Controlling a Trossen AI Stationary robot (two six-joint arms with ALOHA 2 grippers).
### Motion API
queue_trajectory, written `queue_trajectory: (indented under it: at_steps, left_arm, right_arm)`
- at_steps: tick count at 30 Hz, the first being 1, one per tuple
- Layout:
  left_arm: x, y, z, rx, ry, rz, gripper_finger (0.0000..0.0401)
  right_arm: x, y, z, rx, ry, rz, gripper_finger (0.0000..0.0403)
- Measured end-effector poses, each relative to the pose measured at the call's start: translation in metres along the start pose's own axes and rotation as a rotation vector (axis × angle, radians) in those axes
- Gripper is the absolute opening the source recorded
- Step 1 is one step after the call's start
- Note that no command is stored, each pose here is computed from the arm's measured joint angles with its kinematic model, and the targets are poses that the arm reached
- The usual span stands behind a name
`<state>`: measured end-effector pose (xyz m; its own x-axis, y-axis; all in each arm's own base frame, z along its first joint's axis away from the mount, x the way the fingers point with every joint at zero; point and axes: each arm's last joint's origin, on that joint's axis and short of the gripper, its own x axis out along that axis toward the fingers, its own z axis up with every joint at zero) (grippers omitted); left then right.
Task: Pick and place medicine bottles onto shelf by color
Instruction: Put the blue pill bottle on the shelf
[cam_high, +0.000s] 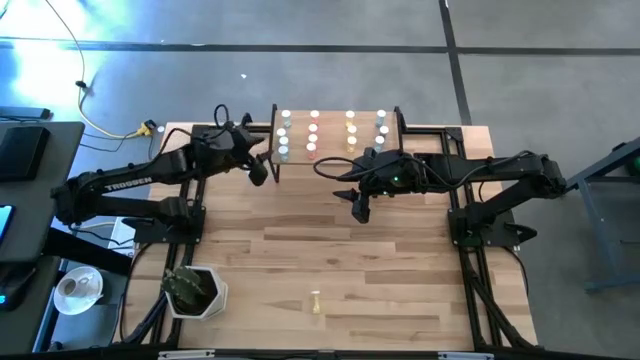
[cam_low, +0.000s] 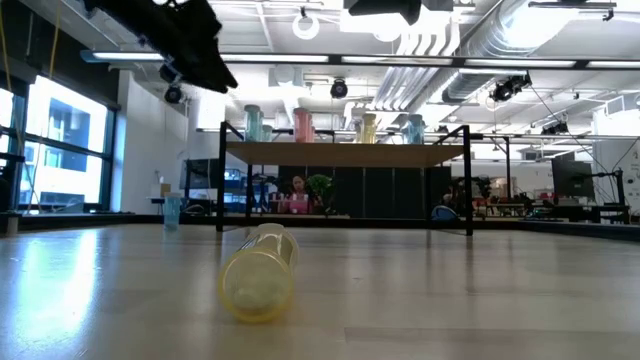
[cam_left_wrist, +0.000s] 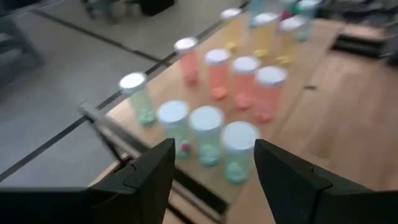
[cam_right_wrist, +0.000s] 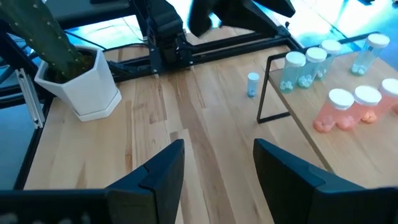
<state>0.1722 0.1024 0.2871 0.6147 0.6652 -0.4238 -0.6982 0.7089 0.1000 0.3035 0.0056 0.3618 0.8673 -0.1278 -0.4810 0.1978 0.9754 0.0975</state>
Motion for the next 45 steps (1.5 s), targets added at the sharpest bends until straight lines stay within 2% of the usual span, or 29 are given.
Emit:
queue_trajectory:
  at_steps: [7,13,17,28,45]
  left_arm:
    - [-0.025,-0.007,0.005,-0.013,-0.07,-0.224,0.0209]
    - [-0.049,-0.016,-0.001,0.005,-0.076,-0.329,0.0209]
    - [-0.052,-0.025,-0.016,-0.009,-0.091,-0.387,0.0209]
    - [-0.038,-0.034,-0.062,-0.02,0.006,-0.286,0.0209]
    - [-0.018,-0.031,-0.131,-0.052,0.191,-0.165,0.0209]
  right_arm:
    - [0.003,0.002,-0.005,0.083,0.041,-0.003,0.0184]
    - [0.018,0.015,-0.014,0.141,0.089,0.014,0.0184]
    - [0.03,0.027,-0.019,0.149,0.099,0.038,0.0184]
    - [0.042,0.044,-0.03,0.117,0.14,0.063,0.0184]
    - [0.044,0.036,-0.021,0.072,0.062,0.027,0.0184]
